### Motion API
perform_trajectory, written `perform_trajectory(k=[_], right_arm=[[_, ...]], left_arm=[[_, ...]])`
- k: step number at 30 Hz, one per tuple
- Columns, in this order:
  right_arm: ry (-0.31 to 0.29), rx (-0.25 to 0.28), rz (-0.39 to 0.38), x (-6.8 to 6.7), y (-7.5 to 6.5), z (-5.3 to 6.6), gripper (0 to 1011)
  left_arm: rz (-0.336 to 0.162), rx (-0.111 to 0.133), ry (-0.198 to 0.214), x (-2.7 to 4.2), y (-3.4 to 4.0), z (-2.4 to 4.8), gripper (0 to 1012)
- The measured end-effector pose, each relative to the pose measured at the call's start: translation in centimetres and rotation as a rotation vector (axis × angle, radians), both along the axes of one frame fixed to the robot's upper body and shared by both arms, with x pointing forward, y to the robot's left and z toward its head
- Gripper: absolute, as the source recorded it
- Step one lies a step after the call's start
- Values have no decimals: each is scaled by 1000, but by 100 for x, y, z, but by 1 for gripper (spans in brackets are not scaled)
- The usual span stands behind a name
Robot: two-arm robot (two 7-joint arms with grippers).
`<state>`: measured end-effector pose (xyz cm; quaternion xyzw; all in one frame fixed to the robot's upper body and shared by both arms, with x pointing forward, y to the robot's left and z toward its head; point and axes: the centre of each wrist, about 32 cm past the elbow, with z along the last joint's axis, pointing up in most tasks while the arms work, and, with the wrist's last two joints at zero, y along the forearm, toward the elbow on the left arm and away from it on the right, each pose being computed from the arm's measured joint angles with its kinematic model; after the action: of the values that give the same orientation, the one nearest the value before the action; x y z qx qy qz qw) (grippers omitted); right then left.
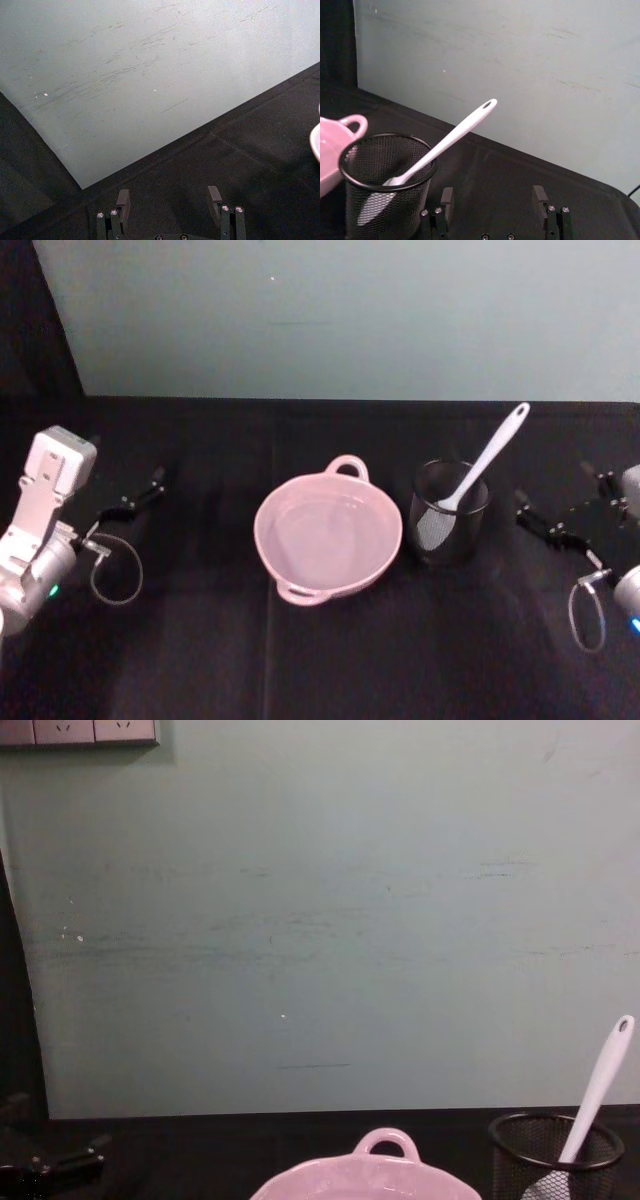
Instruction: Use the one hand to pick up the spoon and stir the clear water in the bowl.
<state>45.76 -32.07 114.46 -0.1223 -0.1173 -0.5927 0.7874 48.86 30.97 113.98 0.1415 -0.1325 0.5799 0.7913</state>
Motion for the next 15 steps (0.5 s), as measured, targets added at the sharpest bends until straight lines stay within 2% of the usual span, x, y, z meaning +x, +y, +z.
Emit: perform_trajectory(k=[3, 5, 6, 7, 8, 11, 13, 15], right_arm=[[4, 49, -7, -135, -28, 47, 1003], [8, 76, -4, -183, -27, 63, 1003], [13, 107, 5, -218, -22, 80, 1003], [13, 107, 5, -218, -22, 80, 1003], [16, 144, 17, -238, -15, 90, 1003], [22, 200, 44, -234, 3, 88, 1003], [29, 286, 74, -175, 9, 56, 1003], [29, 327, 87, -132, 11, 39, 1003]], left_arm=[[0, 0, 0, 0, 0, 0, 1011], [0, 0, 0, 0, 0, 0, 1011], [0, 0, 0, 0, 0, 0, 1011], [0, 0, 0, 0, 0, 0, 1011], [0, 0, 0, 0, 0, 0, 1011], [0, 0, 0, 0, 0, 0, 1011], [0, 0, 0, 0, 0, 0, 1011], [0, 0, 0, 0, 0, 0, 1011]])
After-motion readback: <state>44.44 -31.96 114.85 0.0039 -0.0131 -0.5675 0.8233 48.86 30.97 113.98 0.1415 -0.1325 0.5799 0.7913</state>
